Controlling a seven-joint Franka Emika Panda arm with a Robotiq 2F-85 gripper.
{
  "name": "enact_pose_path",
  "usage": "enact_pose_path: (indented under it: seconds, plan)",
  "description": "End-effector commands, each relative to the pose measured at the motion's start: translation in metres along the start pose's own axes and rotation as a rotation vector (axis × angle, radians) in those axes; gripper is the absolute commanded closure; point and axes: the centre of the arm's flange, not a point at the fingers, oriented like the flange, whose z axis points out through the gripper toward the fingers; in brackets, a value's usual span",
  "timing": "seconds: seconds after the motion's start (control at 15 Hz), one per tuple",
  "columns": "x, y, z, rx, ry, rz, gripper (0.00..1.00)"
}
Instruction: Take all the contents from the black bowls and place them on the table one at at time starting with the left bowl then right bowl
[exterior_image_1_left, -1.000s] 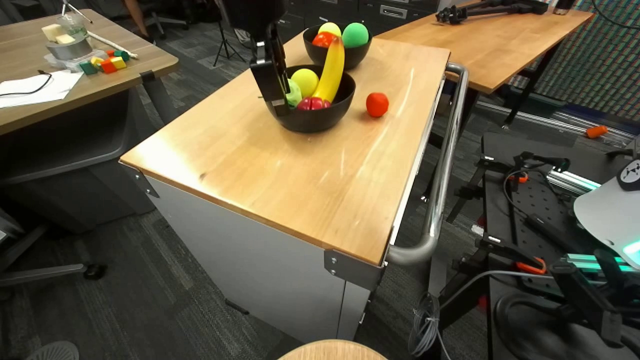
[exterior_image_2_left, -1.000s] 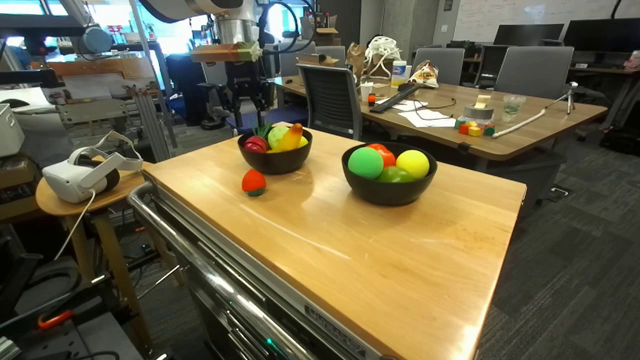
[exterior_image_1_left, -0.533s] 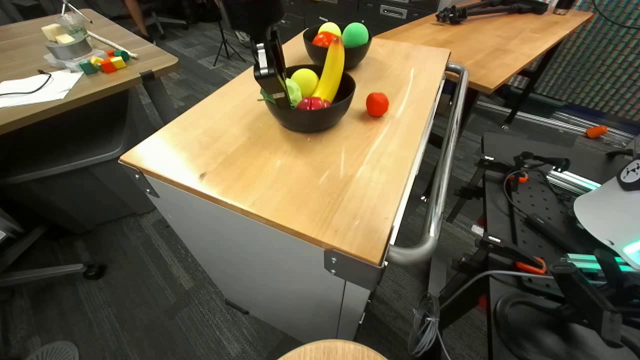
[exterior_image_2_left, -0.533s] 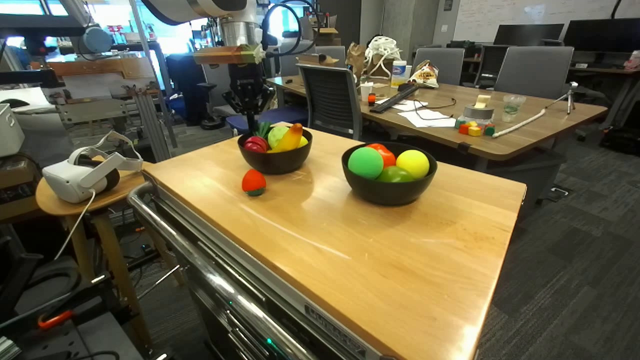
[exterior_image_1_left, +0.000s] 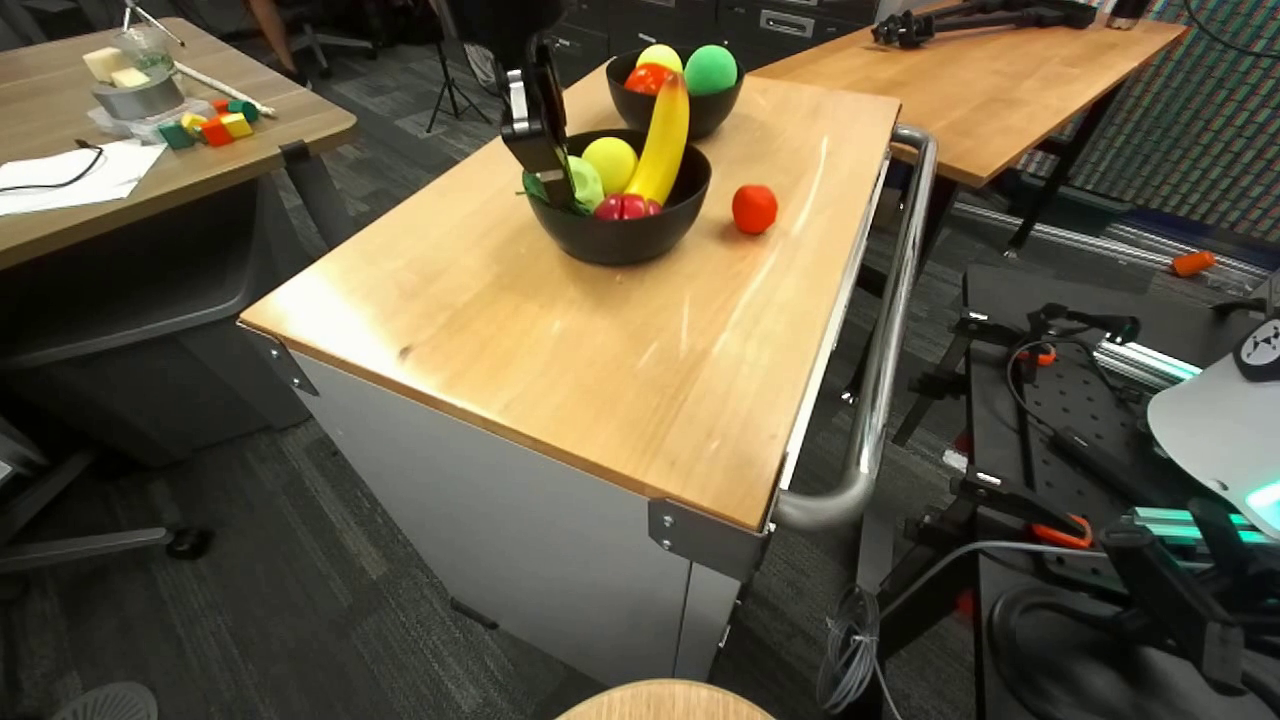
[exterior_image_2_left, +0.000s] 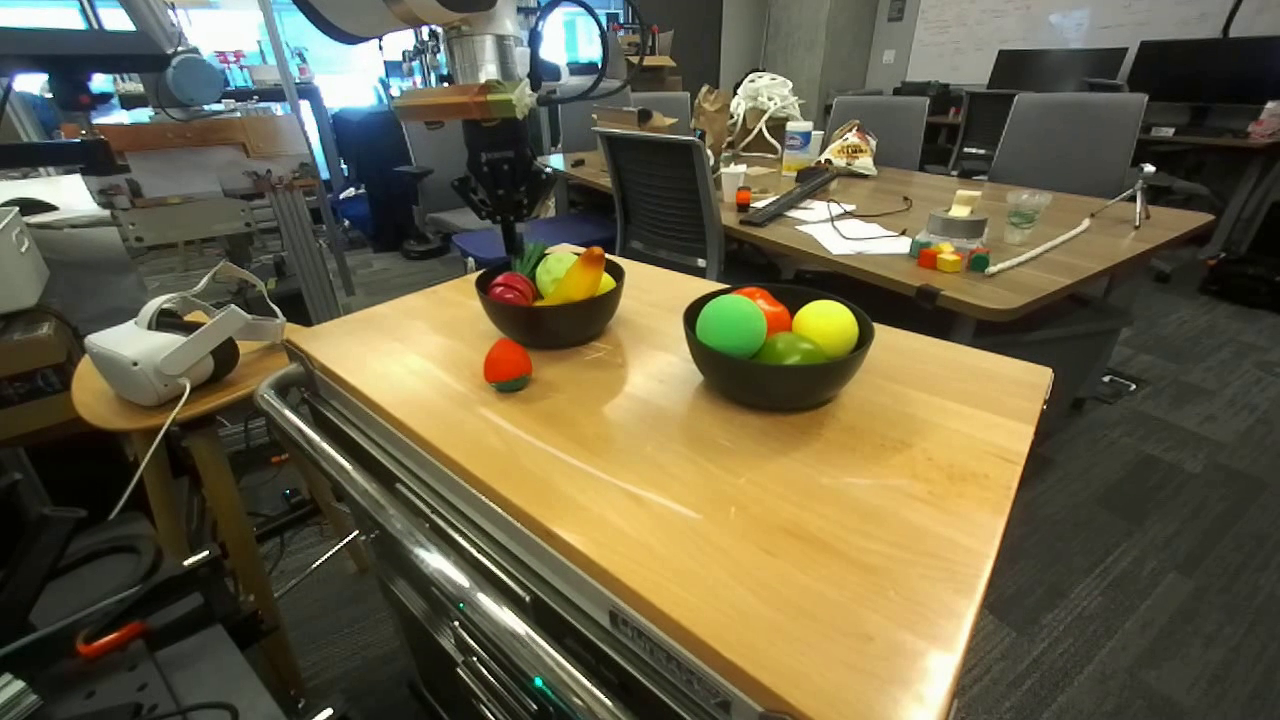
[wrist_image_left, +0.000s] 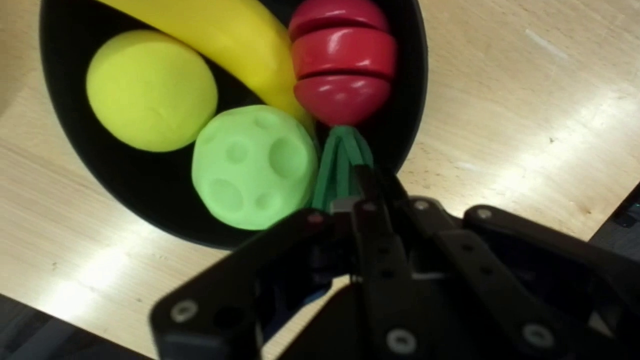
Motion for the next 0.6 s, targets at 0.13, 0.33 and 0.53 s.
enact_pose_path:
  seconds: [0.13,0.33,0.53]
  plan:
    - [-0.014,-0.014,-0.067,-0.082,0.044,-0.01,0.94]
    - [-0.02,-0.022,-0.09,-0.086,0.078,-0.016,0.94]
    - [-0.024,-0.024,-0.103,-0.096,0.087,-0.021,0.94]
